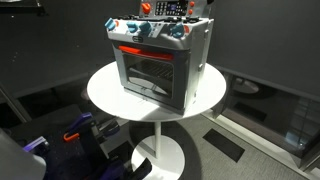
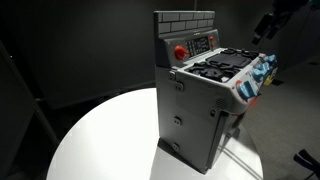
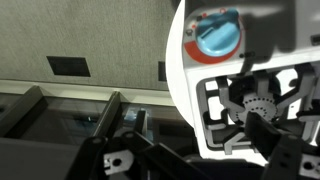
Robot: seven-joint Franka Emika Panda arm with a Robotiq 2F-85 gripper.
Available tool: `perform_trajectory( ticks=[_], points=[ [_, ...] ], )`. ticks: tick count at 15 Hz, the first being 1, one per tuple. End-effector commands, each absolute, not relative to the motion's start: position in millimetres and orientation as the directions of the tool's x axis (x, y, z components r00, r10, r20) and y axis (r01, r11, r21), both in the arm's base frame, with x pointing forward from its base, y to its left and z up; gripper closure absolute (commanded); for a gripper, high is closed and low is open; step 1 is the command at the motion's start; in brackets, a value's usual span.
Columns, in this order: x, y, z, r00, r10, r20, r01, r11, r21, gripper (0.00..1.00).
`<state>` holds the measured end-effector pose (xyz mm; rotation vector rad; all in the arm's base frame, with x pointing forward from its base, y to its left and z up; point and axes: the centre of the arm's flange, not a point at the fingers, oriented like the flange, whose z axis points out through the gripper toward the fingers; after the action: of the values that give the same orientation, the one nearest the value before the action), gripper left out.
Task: Press the bottom button on the right side of the stove.
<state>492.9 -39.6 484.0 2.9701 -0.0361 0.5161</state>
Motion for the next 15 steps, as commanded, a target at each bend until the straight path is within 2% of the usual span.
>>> perform_trajectory(
  ticks=[1, 15],
  points=[
    [539.7, -22.2, 490.6, 0.941, -0.014, 0.337, -0.047, -0.995, 0.091, 0.0],
    [614.2, 14.3, 483.8, 0.955, 0.001, 0.295, -0.018, -0.998, 0.06, 0.0]
  ],
)
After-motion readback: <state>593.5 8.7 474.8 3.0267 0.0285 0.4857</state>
